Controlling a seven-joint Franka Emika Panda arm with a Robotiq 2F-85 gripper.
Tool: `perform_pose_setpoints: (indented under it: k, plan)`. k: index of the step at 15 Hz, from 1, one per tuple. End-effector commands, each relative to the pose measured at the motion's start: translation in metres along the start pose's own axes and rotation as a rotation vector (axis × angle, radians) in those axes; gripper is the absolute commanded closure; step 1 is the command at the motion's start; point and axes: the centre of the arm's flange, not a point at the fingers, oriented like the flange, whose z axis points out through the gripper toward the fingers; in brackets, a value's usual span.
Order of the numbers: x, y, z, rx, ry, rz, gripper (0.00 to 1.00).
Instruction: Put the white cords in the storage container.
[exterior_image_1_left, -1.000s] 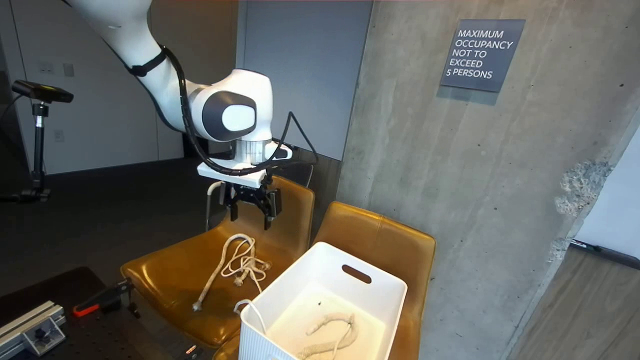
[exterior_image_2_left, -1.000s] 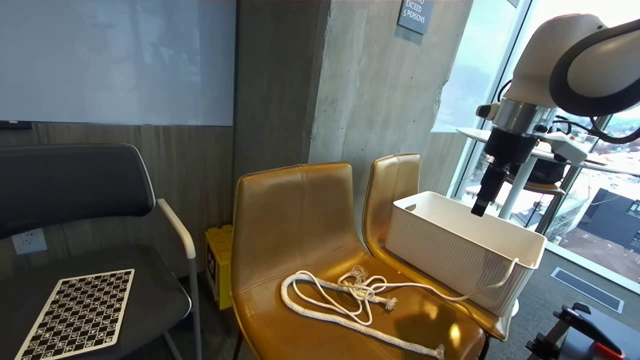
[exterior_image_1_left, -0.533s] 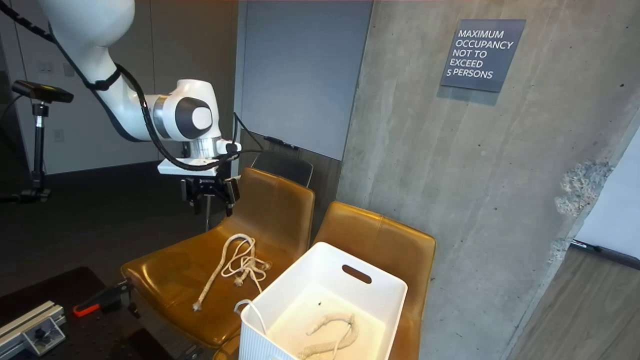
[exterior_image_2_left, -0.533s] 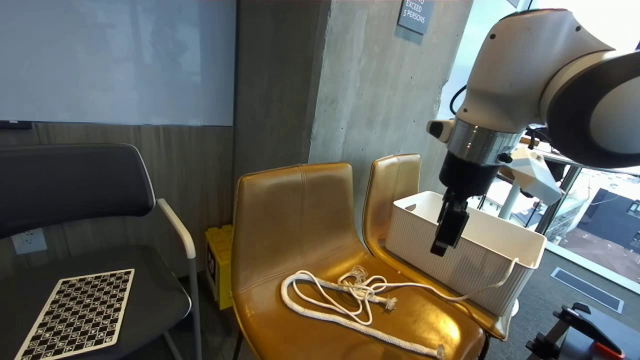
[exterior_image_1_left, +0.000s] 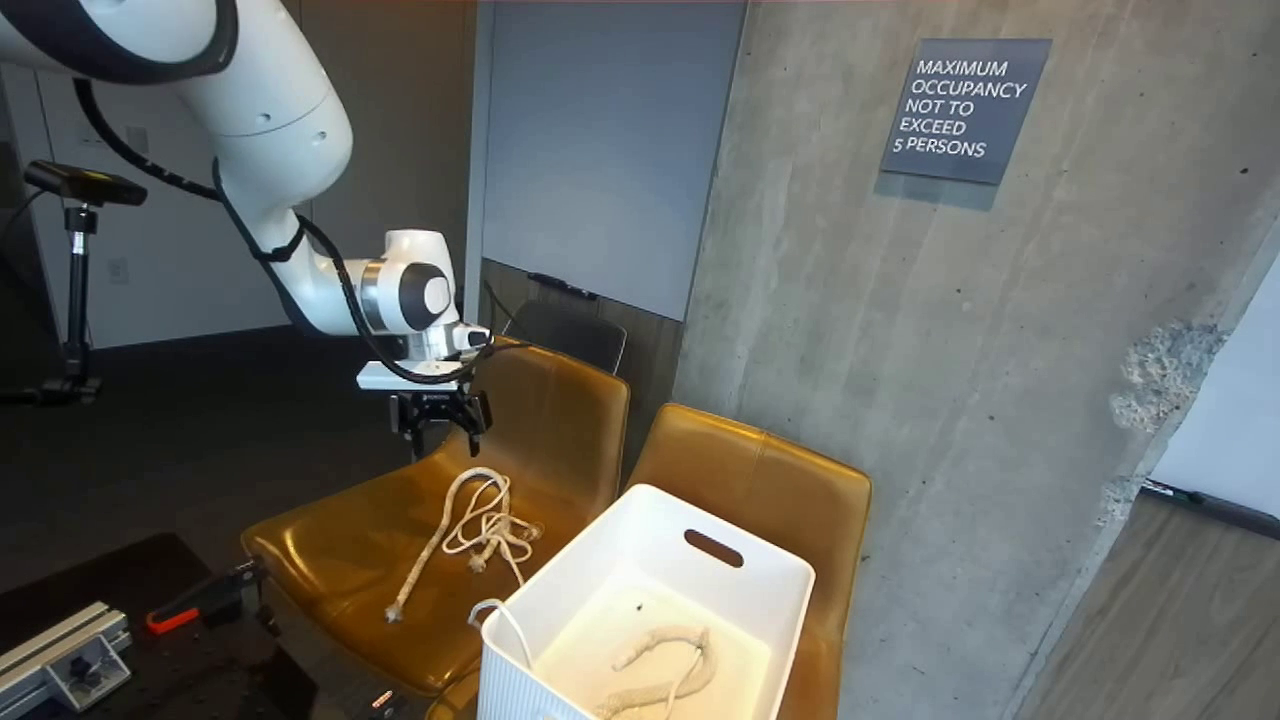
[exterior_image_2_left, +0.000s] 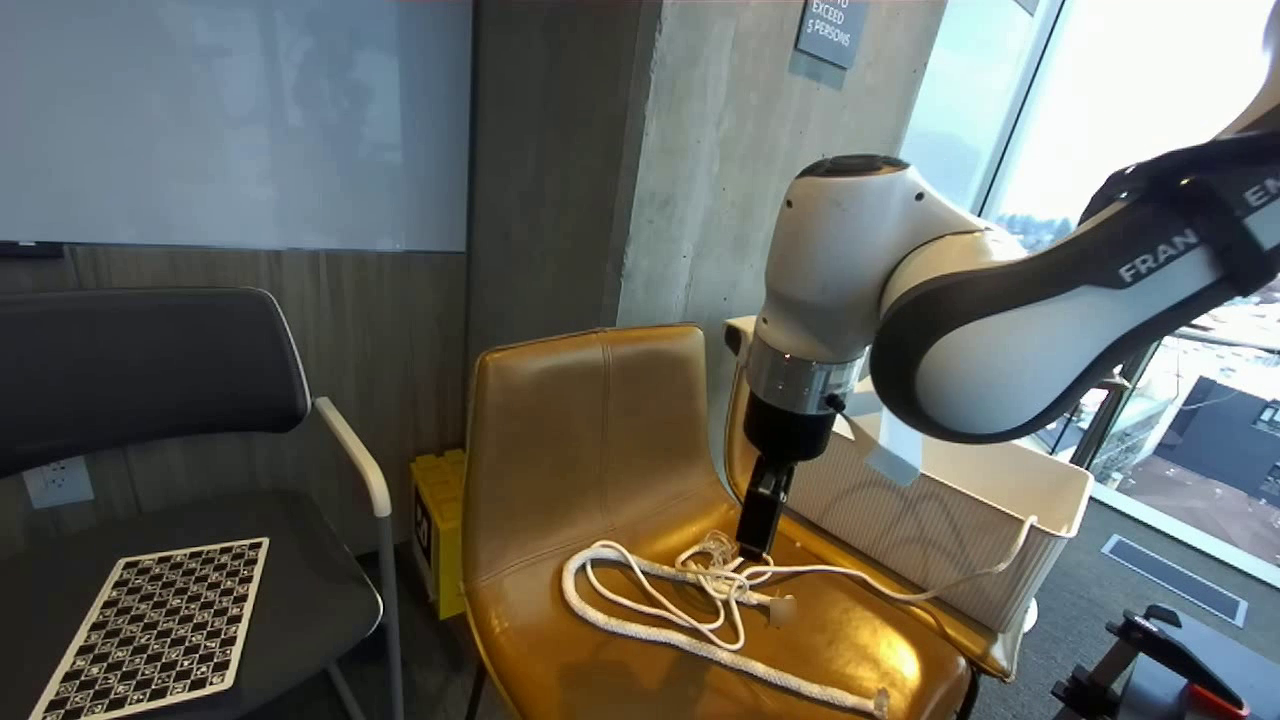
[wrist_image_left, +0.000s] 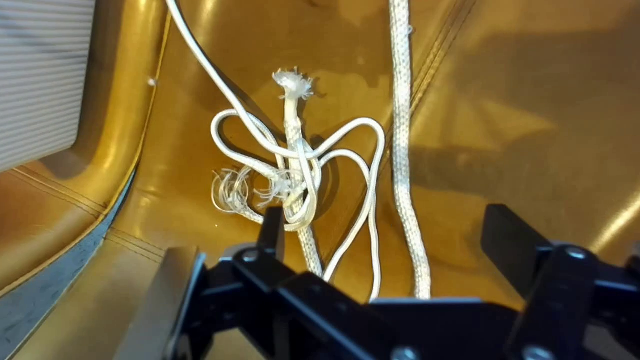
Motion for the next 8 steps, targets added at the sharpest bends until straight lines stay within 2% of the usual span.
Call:
perform_pose_setpoints:
  k: [1, 5, 8]
  plan:
    - [0.037, -0.001, 0.052, 0.003, -0.049, -0.013, 0.00]
    - [0.027, -0.030, 0.115, 0.021, -0.110, -0.028, 0.00]
    - [0.030, -0.039, 0.147, 0.025, -0.138, -0.039, 0.00]
